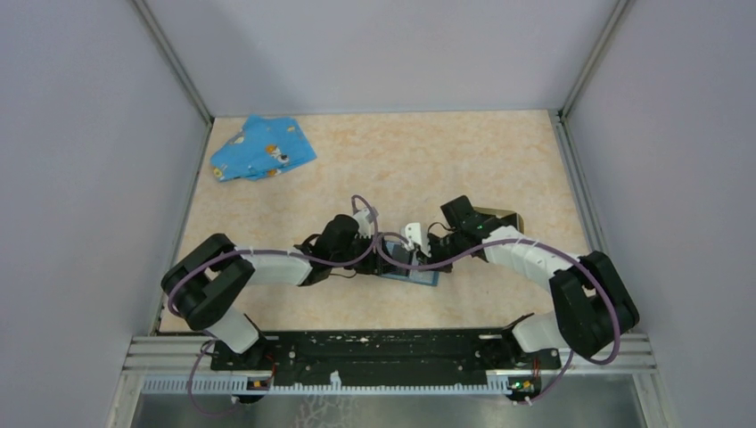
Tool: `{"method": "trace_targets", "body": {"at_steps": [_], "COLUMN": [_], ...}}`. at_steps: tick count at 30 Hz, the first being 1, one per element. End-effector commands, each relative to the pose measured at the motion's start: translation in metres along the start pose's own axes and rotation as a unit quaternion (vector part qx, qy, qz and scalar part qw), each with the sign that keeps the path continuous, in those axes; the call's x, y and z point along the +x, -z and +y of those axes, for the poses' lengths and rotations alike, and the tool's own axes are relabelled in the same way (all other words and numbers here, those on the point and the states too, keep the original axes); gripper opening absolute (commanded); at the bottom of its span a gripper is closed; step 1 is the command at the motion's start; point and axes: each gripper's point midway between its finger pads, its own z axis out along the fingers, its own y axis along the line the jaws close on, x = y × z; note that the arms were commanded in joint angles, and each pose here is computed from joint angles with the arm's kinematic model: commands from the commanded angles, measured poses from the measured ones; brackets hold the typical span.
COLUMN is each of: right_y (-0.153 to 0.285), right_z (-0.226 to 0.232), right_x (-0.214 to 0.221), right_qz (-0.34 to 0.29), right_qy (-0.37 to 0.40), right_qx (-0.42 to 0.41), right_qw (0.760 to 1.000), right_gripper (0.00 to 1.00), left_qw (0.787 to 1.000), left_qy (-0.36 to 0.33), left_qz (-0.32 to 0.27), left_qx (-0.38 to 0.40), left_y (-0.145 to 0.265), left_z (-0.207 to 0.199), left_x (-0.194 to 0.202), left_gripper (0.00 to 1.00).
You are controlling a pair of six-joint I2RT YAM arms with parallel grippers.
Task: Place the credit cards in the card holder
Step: Turn over the card slot in the card holder.
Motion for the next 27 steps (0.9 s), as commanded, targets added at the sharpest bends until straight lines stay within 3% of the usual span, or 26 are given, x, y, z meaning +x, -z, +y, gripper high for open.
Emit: {"method": "trace_targets", "body": {"at_steps": [1, 9, 20, 27], "right_y": [0.004, -0.005, -0.029, -0.036], "right_z": [-0.041, -0.067, -0.067, -0.067], "right_x": [-0.033, -0.042, -0.036, -0.016], "right_qz": [-0.071, -0.083, -0.037, 0.011], "right_qy": [-0.045, -0.131, -0.238, -0.26], "right_qx": [0.095, 0.127, 0.113, 0.114], "right_qw": [0.992, 0.98, 0.964, 0.959], "right_gripper": [0.02, 0.01, 0.0, 0.0], "left_qw": [1.0, 1.0, 0.999, 0.999], "left_qy": [-0.004, -0.003, -0.008, -0.013], "left_qz": [-0.02, -0.016, -0.031, -0.031], "left_qx": [0.007, 0.01, 0.005, -0.009], "left_y": [0.009, 0.007, 0.011, 0.01], "left_z": [-0.006, -0.004, -0.003, 0.003], "left_x": [-0.007, -0.004, -0.008, -0.008], "left_gripper": [0.58, 0.58, 0.6, 0.61]}}
